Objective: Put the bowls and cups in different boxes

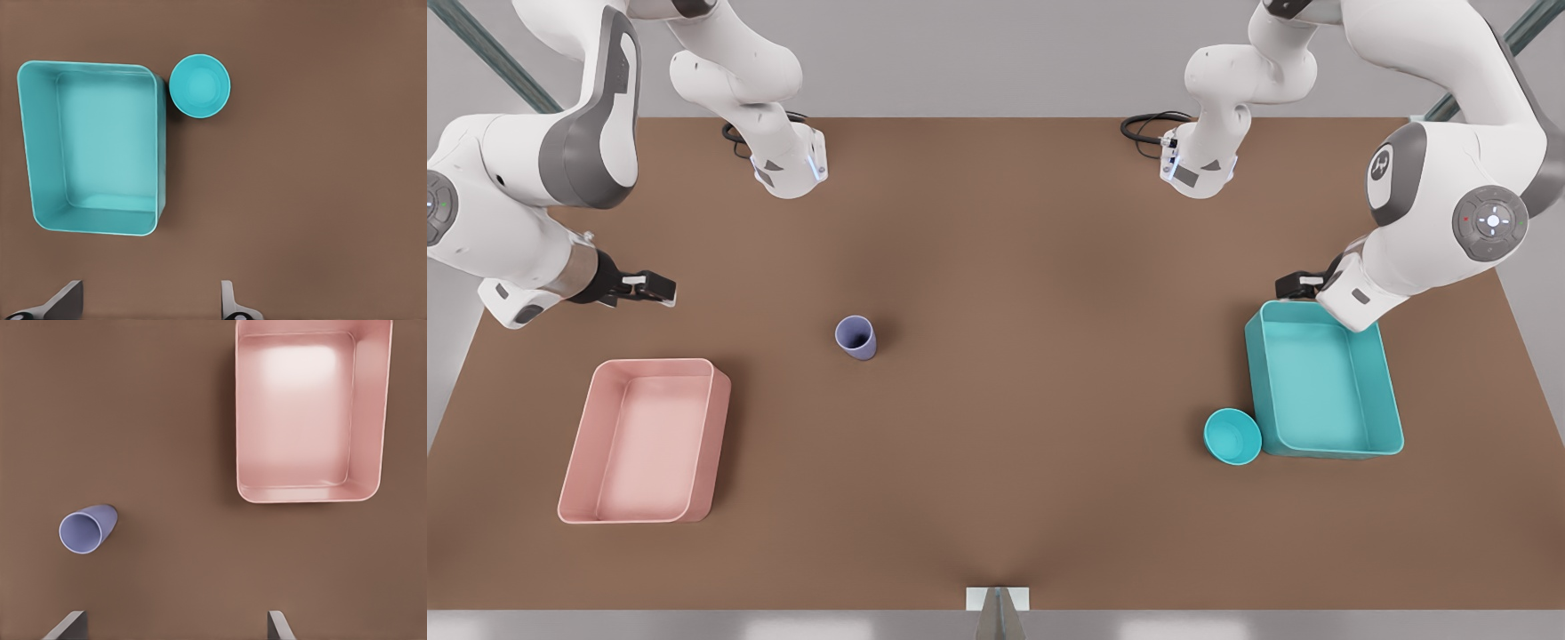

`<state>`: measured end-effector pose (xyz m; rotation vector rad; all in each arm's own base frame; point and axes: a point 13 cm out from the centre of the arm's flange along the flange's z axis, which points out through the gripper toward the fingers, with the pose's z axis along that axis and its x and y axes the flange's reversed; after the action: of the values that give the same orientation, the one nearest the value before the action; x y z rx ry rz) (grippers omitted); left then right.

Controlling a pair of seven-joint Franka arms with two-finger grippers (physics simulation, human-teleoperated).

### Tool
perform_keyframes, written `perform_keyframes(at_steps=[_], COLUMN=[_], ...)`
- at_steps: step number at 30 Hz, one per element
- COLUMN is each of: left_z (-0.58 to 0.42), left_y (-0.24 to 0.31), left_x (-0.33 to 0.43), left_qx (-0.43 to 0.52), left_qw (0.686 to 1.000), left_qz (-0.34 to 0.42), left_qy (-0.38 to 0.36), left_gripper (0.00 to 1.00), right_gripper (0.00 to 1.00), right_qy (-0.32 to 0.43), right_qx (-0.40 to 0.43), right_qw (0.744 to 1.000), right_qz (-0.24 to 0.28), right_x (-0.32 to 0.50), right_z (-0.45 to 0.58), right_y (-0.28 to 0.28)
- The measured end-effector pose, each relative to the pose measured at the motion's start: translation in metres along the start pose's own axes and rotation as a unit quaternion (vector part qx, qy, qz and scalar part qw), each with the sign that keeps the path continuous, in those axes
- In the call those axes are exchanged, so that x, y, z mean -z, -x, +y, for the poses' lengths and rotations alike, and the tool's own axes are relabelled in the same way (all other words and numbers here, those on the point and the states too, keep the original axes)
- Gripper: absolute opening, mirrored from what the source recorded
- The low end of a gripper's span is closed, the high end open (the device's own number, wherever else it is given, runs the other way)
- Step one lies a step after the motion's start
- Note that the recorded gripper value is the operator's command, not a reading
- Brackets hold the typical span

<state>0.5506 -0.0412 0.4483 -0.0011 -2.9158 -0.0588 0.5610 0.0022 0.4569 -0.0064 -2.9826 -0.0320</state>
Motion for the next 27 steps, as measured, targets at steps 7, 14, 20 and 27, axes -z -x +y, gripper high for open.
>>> perform_keyframes(at_steps=[7,14,20,27], left_z=[-0.061,-0.058,-0.057,-0.057], left_y=[0.081,0.2,0.219,0.217], left_x=[-0.113,-0.256,-0.316,-0.348], left_qx=[-0.049,-0.056,-0.077,-0.083], left_qw=[0.997,0.997,0.993,0.992], left_qz=[0.036,-0.03,-0.054,-0.053], left_qy=[0.044,0.055,0.075,0.082], left_gripper=[1.0,1.0,1.0,0.21], right_gripper=[1.0,1.0,1.0,1.0], right_qy=[-0.014,-0.032,-0.026,-0.011], right_qx=[0.053,0.088,0.067,0.057], right_qw=[0.998,0.991,0.996,0.998], right_qz=[0.038,0.098,0.058,0.017], right_x=[-0.053,-0.186,-0.238,-0.278], right_z=[0.064,0.146,0.145,0.168], right_y=[0.022,0.007,0.003,-0.005])
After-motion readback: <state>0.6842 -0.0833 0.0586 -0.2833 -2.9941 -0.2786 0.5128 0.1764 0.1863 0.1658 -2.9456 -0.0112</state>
